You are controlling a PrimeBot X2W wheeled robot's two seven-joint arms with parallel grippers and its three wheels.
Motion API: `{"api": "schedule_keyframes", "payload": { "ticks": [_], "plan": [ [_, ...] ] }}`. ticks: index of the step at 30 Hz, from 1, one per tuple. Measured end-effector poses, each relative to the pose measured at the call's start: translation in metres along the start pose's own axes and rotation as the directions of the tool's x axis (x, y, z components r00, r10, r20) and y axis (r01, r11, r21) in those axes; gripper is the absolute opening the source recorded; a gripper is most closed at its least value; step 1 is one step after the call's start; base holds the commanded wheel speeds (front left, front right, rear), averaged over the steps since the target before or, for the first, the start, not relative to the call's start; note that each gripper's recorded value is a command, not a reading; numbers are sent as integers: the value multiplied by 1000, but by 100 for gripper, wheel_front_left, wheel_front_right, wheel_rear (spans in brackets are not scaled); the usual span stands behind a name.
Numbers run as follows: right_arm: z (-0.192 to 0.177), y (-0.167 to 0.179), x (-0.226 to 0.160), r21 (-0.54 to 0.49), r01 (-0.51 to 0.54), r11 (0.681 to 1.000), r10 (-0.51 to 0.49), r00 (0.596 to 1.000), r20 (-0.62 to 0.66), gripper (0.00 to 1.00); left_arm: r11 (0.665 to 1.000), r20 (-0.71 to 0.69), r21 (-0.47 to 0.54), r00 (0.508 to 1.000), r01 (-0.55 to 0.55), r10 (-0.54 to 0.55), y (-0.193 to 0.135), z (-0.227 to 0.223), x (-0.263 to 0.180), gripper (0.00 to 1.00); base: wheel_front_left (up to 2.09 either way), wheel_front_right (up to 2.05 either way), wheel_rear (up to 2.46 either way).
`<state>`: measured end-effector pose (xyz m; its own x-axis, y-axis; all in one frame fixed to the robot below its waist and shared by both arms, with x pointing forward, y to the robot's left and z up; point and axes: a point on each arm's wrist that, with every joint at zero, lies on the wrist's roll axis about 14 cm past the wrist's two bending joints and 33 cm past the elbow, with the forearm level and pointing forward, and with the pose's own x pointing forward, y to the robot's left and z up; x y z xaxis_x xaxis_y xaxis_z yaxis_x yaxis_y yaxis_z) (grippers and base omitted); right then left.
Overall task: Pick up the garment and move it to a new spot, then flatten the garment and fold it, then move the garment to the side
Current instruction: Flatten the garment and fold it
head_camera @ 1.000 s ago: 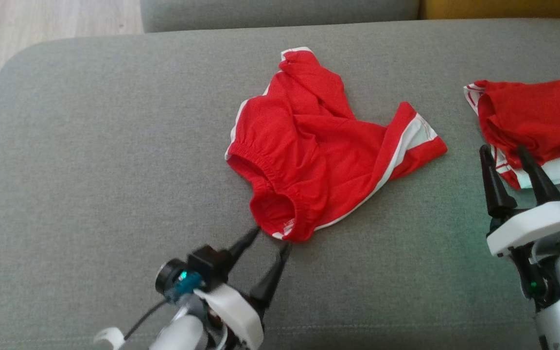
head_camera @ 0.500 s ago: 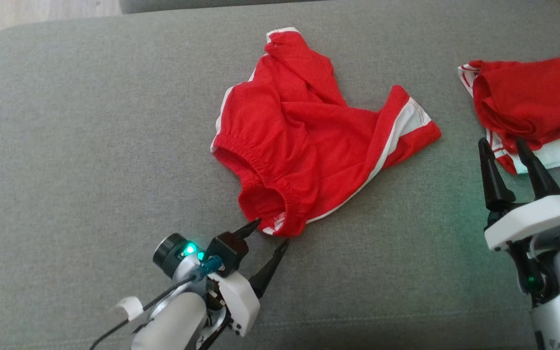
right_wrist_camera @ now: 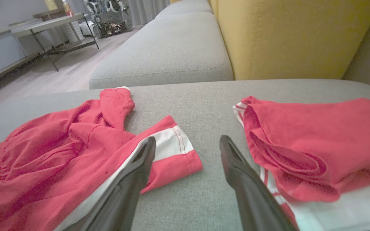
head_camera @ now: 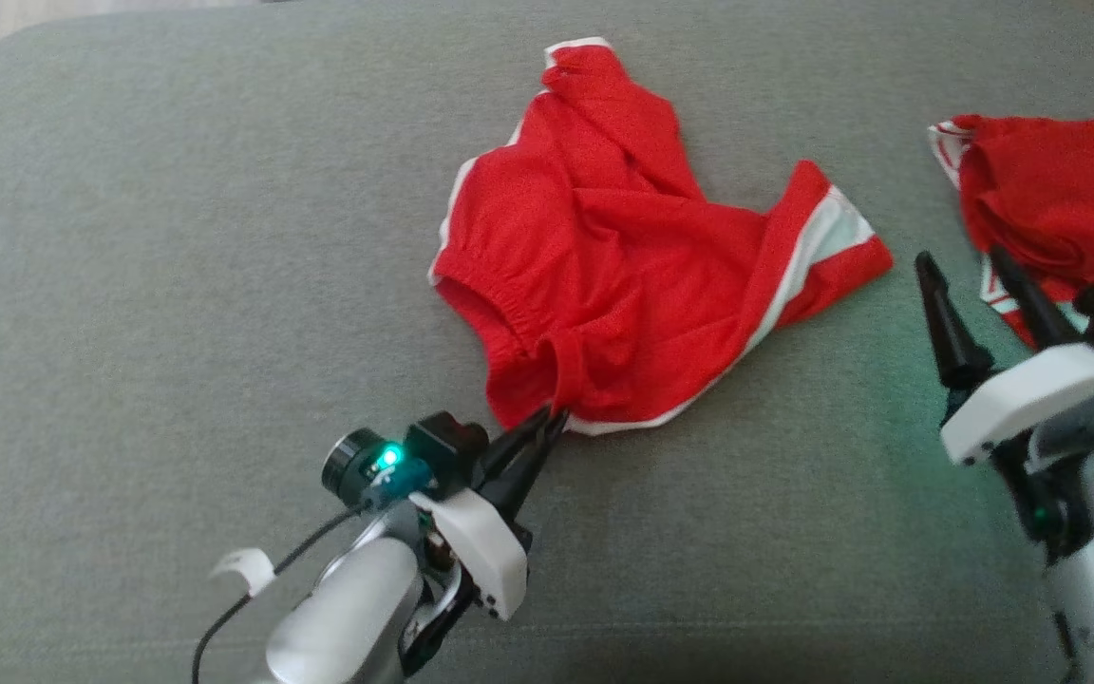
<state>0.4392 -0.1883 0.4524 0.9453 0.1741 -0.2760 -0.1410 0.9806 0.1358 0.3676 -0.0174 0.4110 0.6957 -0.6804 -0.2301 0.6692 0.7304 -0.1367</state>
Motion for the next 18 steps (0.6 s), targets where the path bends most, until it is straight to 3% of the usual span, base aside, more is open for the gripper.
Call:
{"api": "schedule_keyframes", "payload": {
  "ticks": [9, 18],
  "plan": [
    [-6, -2, 42, -168, -77, 983, 49, 984, -169, 100, 991, 129, -103, 987, -86, 99, 22, 36, -12, 0, 0, 0, 0],
    [-35, 3, 77, -171, -149, 974, 74, 920, -385, 100, 982, 106, -131, 983, -135, 149, 34, 25, -20, 0, 0, 0, 0]
  ]
}}
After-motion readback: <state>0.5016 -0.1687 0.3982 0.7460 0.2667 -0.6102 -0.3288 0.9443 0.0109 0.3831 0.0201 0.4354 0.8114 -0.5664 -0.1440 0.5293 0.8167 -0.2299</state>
